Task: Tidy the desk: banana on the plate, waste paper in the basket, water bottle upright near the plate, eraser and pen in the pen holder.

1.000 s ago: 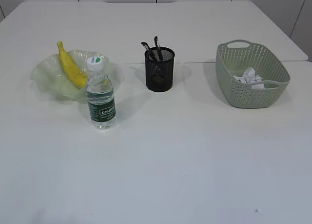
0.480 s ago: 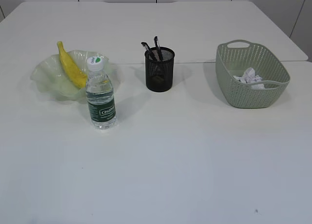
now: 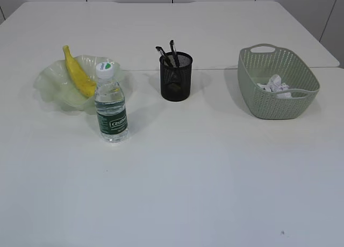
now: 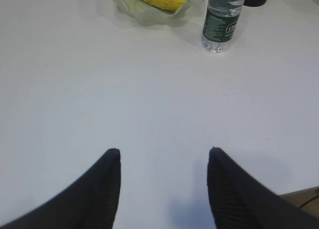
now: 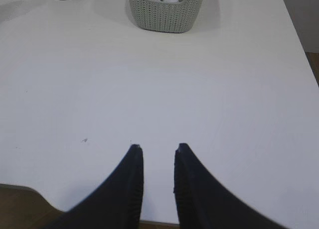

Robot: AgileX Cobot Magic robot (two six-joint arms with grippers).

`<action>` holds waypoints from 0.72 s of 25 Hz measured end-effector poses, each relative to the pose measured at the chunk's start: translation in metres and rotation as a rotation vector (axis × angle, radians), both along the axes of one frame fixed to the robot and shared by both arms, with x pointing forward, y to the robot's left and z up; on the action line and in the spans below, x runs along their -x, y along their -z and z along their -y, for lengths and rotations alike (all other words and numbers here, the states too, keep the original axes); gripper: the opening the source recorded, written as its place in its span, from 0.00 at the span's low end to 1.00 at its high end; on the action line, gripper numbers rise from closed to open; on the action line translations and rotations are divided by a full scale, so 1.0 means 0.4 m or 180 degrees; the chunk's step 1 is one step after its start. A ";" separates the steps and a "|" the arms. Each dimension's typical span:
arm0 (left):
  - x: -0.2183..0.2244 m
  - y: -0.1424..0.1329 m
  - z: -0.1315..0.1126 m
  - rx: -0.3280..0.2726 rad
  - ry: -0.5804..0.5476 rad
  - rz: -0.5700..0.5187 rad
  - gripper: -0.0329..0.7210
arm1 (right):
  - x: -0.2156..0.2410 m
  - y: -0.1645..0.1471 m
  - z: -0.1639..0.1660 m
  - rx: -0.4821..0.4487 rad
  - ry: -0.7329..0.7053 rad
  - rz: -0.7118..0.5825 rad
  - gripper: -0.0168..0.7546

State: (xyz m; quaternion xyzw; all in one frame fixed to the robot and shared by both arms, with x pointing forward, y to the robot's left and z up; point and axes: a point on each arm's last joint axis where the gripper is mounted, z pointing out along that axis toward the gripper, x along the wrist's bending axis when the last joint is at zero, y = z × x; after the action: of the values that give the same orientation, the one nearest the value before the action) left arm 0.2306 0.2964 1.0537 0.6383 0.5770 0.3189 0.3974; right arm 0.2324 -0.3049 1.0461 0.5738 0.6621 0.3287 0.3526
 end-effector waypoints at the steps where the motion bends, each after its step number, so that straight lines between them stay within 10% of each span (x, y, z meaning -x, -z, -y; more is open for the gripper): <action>1: 0.000 0.001 0.000 0.0000 0.0000 -0.0004 0.56 | 0.000 0.000 0.000 0.0000 0.0000 0.0000 0.24; 18: -0.002 0.006 -0.001 -0.0014 -0.0008 -0.0027 0.56 | 0.011 0.000 0.001 -0.0010 0.0064 0.0098 0.24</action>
State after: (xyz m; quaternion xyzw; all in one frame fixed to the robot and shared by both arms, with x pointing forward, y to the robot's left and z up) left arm 0.2316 0.2967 1.0514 0.6398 0.5788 0.3179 0.3932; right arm 0.2281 -0.3052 1.0460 0.5758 0.6504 0.3349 0.3651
